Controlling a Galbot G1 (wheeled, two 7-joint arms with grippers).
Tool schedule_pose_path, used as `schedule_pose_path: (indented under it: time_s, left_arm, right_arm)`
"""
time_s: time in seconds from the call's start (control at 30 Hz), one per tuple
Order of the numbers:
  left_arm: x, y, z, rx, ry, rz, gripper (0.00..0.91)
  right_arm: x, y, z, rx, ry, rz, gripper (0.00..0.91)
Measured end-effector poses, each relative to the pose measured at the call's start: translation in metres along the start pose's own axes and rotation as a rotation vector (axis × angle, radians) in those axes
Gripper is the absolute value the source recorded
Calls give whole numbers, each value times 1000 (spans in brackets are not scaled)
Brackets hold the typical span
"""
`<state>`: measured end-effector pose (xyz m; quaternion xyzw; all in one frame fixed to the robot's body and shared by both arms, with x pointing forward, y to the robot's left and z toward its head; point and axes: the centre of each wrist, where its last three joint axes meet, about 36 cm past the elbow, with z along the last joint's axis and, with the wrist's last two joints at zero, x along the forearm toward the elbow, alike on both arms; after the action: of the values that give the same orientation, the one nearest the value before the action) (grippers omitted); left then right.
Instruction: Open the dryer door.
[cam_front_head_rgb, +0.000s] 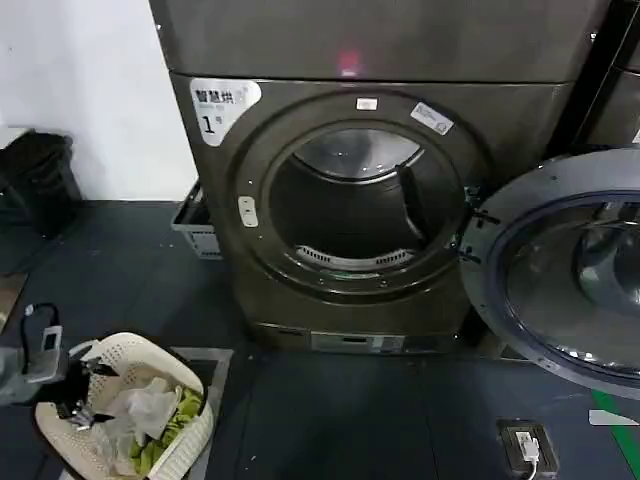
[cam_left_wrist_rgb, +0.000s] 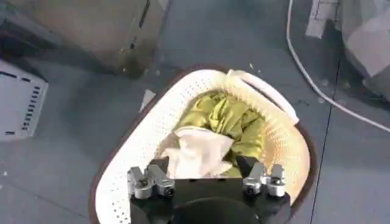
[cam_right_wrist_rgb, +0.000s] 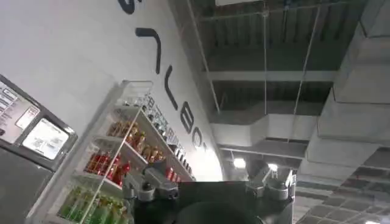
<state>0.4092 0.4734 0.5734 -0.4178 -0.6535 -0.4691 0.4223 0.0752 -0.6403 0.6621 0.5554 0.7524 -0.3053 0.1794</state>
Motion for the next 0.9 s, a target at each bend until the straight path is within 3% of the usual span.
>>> schedule_pose_path:
  time_s: [0.17, 0.47, 0.9]
  left_arm:
    - [-1, 5, 7, -30, 53, 5, 907]
    - [-2, 5, 7, -40, 35, 14, 907]
    - [0, 11, 16, -96, 95, 19, 907]
  right_arm:
    - [1, -1, 0, 1, -2, 0, 907]
    - [4, 0, -2, 5, -7, -11, 907]
    - [6, -12, -10, 32, -23, 8, 907]
